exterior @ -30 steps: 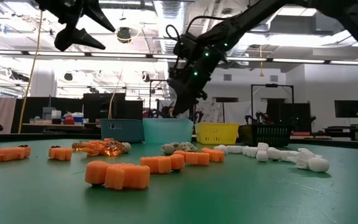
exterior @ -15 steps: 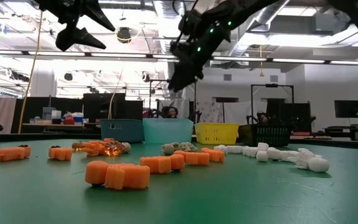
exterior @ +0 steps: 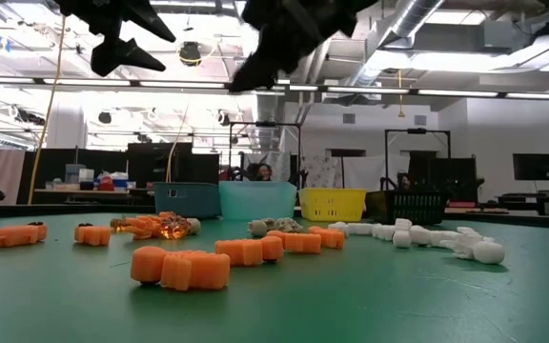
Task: Sort Halloween decoration
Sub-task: Put the orange pumpkin toy into the blue bin
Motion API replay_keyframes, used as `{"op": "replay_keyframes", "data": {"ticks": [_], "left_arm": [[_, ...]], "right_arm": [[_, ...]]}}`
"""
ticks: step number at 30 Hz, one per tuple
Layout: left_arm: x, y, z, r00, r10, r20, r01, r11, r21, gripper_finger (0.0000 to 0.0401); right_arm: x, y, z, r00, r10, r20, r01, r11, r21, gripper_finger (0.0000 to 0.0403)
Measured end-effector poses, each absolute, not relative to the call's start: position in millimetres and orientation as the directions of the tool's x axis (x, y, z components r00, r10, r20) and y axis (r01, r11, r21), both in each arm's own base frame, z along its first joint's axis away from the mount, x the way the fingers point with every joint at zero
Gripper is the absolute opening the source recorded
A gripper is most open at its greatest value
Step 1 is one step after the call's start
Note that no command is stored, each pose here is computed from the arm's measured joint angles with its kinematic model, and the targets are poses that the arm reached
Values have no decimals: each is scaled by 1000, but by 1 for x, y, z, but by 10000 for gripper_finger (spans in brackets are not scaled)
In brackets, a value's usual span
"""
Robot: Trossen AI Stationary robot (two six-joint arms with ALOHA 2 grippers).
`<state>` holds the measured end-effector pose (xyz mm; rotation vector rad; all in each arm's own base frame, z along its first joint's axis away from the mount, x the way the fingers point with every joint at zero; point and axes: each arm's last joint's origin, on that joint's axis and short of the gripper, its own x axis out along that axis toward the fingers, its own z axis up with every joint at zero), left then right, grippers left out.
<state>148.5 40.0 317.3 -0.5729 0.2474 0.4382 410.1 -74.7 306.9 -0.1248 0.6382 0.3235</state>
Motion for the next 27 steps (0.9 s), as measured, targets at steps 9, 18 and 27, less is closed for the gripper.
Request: {"op": "replay_keyframes", "data": {"ticks": [9,18,27], "left_arm": [[149,38,318,901,277,-335,-411,791,-454,261],[149,38,318,902,264,-340,-402,800,-445,261],[149,38,318,901,266,-341,-398,819,-414,261]], "right_arm": [[410,-54,283,624,326,-711,-377,922,92,177],[456,-32,252,723,404,-560,-517,855,-49,171],[475,-39,207,707,425,-565,-534,845,-33,170]]}}
